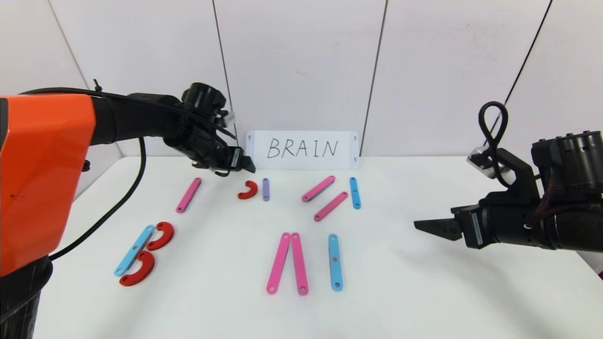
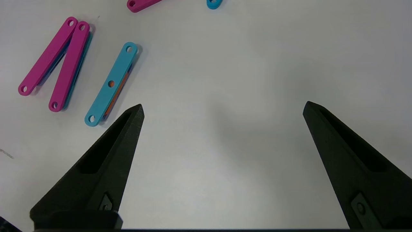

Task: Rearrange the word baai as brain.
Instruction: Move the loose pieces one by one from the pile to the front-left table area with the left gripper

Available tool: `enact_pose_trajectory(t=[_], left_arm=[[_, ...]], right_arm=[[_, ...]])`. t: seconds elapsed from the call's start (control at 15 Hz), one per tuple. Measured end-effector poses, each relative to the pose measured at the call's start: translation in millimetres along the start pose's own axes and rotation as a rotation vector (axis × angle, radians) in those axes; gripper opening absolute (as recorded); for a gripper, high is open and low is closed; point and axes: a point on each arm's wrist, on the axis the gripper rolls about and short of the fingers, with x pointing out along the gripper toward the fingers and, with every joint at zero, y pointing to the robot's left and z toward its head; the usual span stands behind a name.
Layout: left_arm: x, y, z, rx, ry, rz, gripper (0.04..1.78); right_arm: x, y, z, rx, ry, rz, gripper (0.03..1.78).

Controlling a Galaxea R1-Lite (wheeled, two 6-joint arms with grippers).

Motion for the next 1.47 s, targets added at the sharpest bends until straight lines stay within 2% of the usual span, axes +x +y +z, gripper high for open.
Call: enact_pose_trajectory(t=[0.33,0.73,1.0,1.2,1.47], left_arm=[[-14.8,46.2,-2.3,-0.053,0.036,0.094,1.74],[-20.5,92.7,-19.8,-0.103,0.164,0.166,1.74],[-4.6,109.3,-27.4,-0.128,0.199,0.183,1.74],[10.9,111.1,-30.2,-0.118,0.210,0.179,1.74],[32.9,115.8,-32.8,-0.109,0.187,0.183,1.74]], right_arm=[[6.8,-1.8,0.6,0.001,0.001,-0.001,1.73],[13.4,-3.6,-2.0,0.007,0.023,-0.002,1.73],[16.0,-4.5,-2.9,0.010,0.032,-0.003,1.73],[18.0,-4.9,-3.4,0.009,0.037,-0.003,1.73],[20.9,-5.7,-3.7,0.008,0.034,-0.004,1.73]])
